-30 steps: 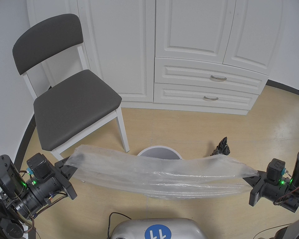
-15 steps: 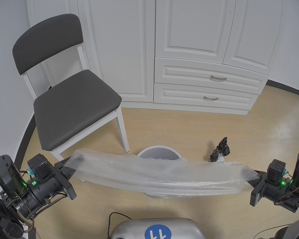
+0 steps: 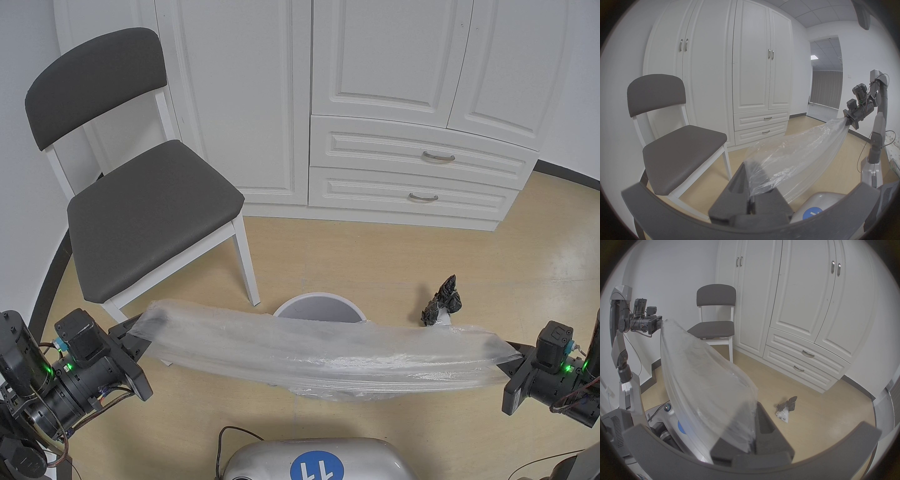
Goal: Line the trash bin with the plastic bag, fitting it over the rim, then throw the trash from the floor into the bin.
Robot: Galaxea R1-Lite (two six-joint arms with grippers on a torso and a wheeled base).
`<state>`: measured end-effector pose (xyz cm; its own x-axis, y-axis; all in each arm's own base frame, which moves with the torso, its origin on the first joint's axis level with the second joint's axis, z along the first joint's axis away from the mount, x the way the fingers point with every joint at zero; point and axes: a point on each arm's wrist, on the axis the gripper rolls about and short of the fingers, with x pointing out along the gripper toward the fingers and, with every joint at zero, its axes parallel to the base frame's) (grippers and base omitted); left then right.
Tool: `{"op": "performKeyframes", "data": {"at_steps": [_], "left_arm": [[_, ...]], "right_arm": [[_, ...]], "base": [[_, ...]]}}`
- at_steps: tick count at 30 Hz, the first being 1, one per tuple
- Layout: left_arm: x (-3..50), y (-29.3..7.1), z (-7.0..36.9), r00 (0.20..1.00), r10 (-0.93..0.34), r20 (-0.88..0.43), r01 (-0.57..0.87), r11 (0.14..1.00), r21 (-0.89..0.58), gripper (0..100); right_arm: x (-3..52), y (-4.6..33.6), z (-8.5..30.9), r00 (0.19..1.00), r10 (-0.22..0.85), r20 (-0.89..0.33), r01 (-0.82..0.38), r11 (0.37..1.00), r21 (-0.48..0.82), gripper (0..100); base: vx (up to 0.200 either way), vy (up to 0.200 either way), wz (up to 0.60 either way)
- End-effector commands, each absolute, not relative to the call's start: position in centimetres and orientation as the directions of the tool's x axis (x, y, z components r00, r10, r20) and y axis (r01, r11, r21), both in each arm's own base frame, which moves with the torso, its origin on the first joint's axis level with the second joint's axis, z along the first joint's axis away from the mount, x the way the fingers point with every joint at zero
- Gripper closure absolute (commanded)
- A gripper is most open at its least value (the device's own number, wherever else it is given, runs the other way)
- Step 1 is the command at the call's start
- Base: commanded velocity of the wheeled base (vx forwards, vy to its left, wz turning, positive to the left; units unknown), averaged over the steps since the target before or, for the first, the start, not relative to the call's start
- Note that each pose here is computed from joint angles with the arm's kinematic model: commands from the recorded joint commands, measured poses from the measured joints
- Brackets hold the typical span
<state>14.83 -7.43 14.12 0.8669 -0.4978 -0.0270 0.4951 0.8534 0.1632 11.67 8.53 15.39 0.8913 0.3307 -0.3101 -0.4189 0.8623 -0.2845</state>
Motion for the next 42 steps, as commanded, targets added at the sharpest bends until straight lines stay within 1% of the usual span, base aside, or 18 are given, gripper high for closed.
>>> {"op": "performKeyframes", "data": {"at_steps": [1, 16, 26, 38, 42], "left_arm": [[14.8, -7.4, 14.1, 0.867, -0.498, -0.029, 0.496, 0.853, 0.163, 100], [14.8, -7.3, 13.9, 0.871, -0.49, -0.04, 0.488, 0.853, 0.182, 100], [14.8, -7.0, 13.8, 0.878, -0.478, -0.041, 0.476, 0.857, 0.197, 100], [15.2, -7.4, 13.8, 0.87, -0.491, -0.041, 0.489, 0.85, 0.195, 100], [14.8, -8.2, 13.7, 0.845, -0.533, -0.047, 0.531, 0.825, 0.193, 100]], "right_arm": [[11.7, 8.5, 15.4, 0.891, 0.33, -0.312, -0.419, 0.862, -0.285, 100], [11.6, 8.3, 15.3, 0.894, 0.325, -0.309, -0.414, 0.863, -0.289, 100], [11.6, 7.9, 15.2, 0.901, 0.304, -0.31, -0.4, 0.859, -0.319, 100], [11.9, 8.2, 15.1, 0.897, 0.303, -0.323, -0.405, 0.856, -0.322, 100], [12.1, 8.3, 15.1, 0.898, 0.303, -0.32, -0.404, 0.857, -0.32, 100]], "base": [[0.0, 0.0, 0.0], [0.0, 0.0, 0.0], [0.0, 0.0, 0.0], [0.0, 0.0, 0.0], [0.0, 0.0, 0.0]]}}
